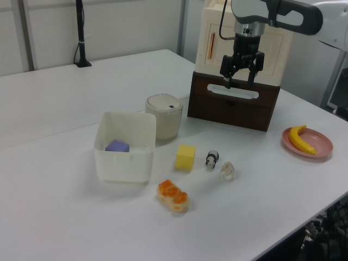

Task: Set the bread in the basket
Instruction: 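Move the open gripper from its start pose toward the orange bread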

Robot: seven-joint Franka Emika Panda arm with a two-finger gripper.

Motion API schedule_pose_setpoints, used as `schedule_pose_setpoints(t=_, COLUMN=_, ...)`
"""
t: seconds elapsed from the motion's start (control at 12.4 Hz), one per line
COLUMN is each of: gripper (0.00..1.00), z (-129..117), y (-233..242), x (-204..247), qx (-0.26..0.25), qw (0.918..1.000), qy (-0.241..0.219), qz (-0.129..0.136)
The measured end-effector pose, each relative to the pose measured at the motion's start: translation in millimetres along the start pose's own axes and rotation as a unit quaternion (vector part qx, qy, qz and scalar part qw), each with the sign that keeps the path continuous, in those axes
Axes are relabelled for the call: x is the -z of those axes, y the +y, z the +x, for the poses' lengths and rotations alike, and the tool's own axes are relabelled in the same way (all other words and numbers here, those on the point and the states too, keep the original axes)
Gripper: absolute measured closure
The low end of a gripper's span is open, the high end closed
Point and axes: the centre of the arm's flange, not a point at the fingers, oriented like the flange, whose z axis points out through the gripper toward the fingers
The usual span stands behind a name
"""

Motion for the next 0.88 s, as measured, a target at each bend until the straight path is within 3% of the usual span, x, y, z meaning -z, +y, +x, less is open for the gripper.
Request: schedule_pose_setpoints(t=0.88, gripper=0.0, z=-0.1, y=-3.2, x=-1.1, qx=0.005, qw=1.0, qy=-0.001, qz=0.0)
